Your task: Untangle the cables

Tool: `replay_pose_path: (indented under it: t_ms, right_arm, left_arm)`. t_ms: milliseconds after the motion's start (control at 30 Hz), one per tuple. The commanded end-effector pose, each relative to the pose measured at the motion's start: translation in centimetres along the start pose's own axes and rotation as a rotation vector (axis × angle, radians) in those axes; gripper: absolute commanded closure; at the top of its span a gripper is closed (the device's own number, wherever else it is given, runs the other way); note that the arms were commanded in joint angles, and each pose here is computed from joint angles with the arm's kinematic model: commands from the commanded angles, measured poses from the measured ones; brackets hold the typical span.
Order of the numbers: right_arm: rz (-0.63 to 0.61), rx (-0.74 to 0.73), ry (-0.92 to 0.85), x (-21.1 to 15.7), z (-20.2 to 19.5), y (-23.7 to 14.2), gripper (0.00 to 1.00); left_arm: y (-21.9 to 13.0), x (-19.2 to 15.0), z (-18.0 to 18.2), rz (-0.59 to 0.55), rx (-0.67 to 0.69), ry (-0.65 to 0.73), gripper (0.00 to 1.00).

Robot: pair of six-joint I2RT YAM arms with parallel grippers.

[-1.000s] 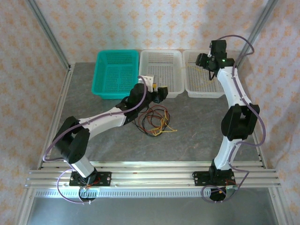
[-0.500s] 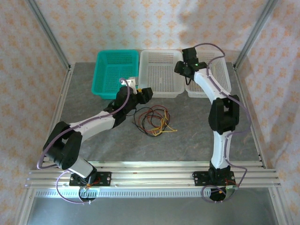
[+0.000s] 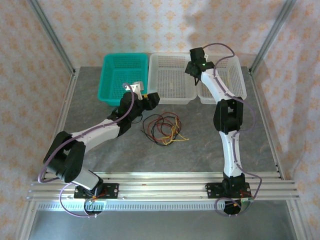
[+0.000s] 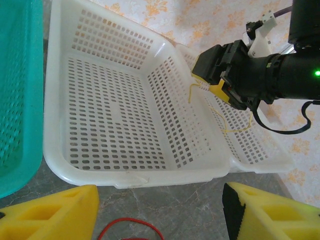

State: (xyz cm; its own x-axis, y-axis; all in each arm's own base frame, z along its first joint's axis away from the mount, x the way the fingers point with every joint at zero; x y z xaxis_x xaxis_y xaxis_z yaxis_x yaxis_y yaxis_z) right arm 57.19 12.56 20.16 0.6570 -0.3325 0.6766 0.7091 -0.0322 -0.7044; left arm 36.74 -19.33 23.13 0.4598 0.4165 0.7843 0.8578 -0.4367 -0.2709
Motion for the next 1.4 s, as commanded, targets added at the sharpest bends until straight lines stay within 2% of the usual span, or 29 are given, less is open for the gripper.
replay_pose_path:
  t_ms: [0,600,1133,1367]
  right_arm:
    - [0.012,-0.054,-0.014,-0.3,-0.6,0.6,0.44]
    - [0.028,-0.042,-0.010,-0.5,-0.9,1.6,0.66]
    - [0.004,-0.041,0.004,0.5,-1.1,0.6,0.95]
    - [-0.073,-0.096,-0.048,1.6,-0.8,-0.9,0.95]
  left_arm:
    - [-0.1,0.7,-0.5,-0.024,-0.038,-0.013,0.32]
    - [0.5,0.5,-0.7,-0.010,-0.058,-0.005,0.33]
    - [0.3,0.6,-0.9,-0.011,-0.066,0.002,0.33]
    - [-0.1,1.9,-0.1,-0.044,-0.096,-0.069,0.33]
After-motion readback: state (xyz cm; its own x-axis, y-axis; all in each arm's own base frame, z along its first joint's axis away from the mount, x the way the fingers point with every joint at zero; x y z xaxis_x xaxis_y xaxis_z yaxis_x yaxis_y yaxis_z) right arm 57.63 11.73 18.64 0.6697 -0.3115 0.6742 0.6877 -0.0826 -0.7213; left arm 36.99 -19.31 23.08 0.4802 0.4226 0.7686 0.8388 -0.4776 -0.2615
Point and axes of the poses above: each hand's point on the last joint's axis, 136 mm out from that joint toward the fingers, its own y axis out along the fingers, its own z axis along the line the jaws close on, x = y × z, the point moved 6 cm from there along -y, back along the fingers
